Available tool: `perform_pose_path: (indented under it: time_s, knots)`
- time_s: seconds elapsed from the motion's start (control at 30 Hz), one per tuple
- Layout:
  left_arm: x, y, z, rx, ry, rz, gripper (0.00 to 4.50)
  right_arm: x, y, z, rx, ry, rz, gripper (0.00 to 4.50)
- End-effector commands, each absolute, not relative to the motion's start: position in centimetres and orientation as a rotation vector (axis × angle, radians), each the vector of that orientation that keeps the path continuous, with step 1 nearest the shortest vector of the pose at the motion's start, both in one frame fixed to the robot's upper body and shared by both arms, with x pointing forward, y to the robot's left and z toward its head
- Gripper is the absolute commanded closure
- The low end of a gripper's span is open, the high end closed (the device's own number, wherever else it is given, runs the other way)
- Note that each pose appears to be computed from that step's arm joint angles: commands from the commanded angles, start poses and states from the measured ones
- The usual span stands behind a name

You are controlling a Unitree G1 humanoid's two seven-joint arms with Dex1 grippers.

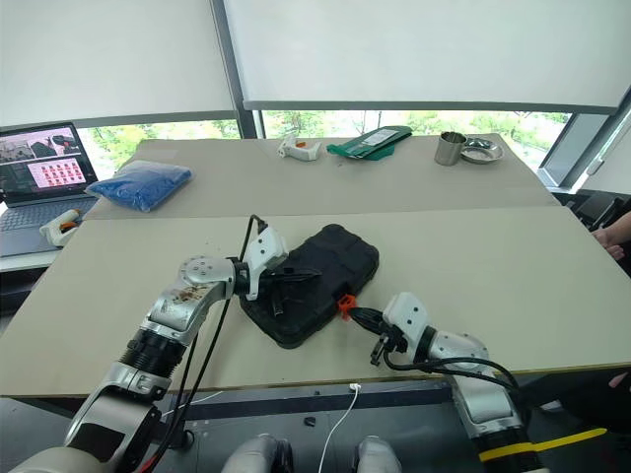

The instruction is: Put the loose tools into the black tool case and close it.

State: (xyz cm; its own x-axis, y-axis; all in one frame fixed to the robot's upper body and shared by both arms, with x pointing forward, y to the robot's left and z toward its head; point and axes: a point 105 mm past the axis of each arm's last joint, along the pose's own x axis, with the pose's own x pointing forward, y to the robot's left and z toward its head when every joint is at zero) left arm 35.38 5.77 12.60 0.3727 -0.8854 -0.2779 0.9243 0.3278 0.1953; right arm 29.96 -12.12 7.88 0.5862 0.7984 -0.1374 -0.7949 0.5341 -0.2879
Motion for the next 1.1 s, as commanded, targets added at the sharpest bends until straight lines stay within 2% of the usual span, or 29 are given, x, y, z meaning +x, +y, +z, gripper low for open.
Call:
perform_pose_path:
  time_s: [0.03, 0.47, 0.8, 1.1]
  knots:
    - [34.5, 6.3, 8.7, 0.316, 0.286, -1.192, 4.48, 30.8, -11.3, 8.9, -0.364, -0.065, 0.953, 4.50]
    - [34.3, 5.7, 8.3, 0.322, 0.302, -1.210, 4.48, 32.4, -9.8, 9.4, -0.365, -0.088, 0.956, 4.50]
    - [33.9, 6.1, 6.5, 0.357, 0.407, -1.216, 4.48, 31.6, -8.9, 14.0, -0.334, -0.297, 0.992, 4.50]
    - [33.3, 6.1, 6.0, 0.339, 0.429, -1.232, 4.48, 31.9, -9.0, 14.4, -0.346, -0.292, 1.001, 4.50]
